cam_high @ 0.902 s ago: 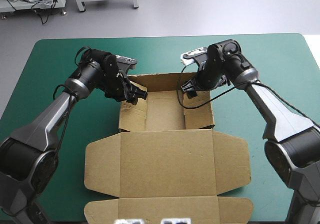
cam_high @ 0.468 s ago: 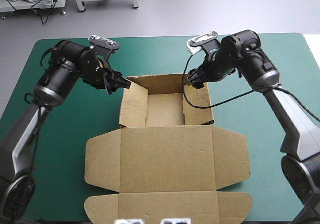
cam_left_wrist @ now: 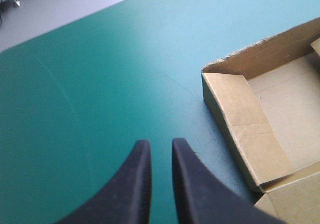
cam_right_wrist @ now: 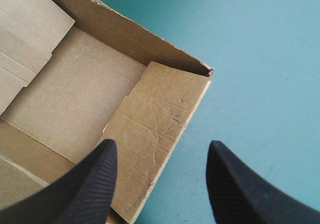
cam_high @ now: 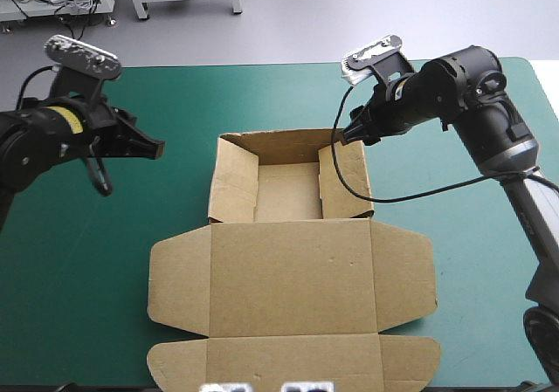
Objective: Fold the box
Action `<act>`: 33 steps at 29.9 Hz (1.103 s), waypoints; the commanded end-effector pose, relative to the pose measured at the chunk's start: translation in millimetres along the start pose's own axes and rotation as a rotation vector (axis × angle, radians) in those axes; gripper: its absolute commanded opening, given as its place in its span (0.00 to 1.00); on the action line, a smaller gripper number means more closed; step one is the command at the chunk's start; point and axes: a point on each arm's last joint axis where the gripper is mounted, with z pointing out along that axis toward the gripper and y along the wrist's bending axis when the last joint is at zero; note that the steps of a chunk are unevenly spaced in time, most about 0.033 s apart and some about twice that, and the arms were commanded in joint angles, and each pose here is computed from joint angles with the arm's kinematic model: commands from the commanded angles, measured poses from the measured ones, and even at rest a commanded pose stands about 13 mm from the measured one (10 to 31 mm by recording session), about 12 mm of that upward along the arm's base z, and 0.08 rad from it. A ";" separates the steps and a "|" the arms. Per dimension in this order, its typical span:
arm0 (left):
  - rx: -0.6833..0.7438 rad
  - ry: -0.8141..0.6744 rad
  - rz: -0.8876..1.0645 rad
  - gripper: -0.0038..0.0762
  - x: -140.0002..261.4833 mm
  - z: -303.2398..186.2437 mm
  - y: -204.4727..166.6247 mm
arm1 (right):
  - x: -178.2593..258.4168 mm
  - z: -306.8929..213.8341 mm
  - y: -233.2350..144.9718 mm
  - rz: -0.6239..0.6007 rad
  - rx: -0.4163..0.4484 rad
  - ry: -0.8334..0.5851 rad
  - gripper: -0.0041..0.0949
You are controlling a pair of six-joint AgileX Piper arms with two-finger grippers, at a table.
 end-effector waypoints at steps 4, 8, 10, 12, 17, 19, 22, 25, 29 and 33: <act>-0.057 -0.027 0.075 0.04 38.1 -47.7 8.3 | -1.4 -22.2 0.6 -0.010 0.004 -0.055 0.39; -0.054 0.002 0.072 0.04 73.5 -54.7 5.1 | -2.2 -8.9 -0.5 -0.009 0.003 -0.024 0.39; -0.048 0.033 0.058 0.04 92.0 -51.6 2.1 | -2.4 -2.4 -0.8 -0.009 0.001 -0.009 0.39; -0.052 0.074 0.051 0.04 112.9 -46.3 -0.6 | -2.5 7.8 -1.4 -0.007 -0.002 0.015 0.41; -0.111 0.150 0.020 0.04 153.3 -35.0 -1.8 | 2.6 40.5 -3.8 -0.031 0.000 0.104 0.52; -0.125 0.158 0.003 0.04 163.0 -34.5 -2.0 | 6.7 56.2 -4.3 -0.039 -0.004 0.150 0.60; -0.126 0.144 -0.023 0.04 167.9 -38.1 -2.1 | 12.9 77.2 -5.3 -0.042 -0.006 0.211 0.69; -0.128 0.130 -0.041 0.04 169.5 -41.4 -1.8 | 17.4 96.1 -5.7 -0.028 -0.012 0.260 0.71; -0.126 0.127 -0.042 0.04 169.8 -42.1 -1.9 | 20.2 115.8 -4.2 -0.008 -0.039 0.301 0.71; -0.126 0.127 -0.042 0.04 169.8 -42.1 -1.9 | 24.2 134.8 -5.7 -0.006 -0.041 0.345 0.71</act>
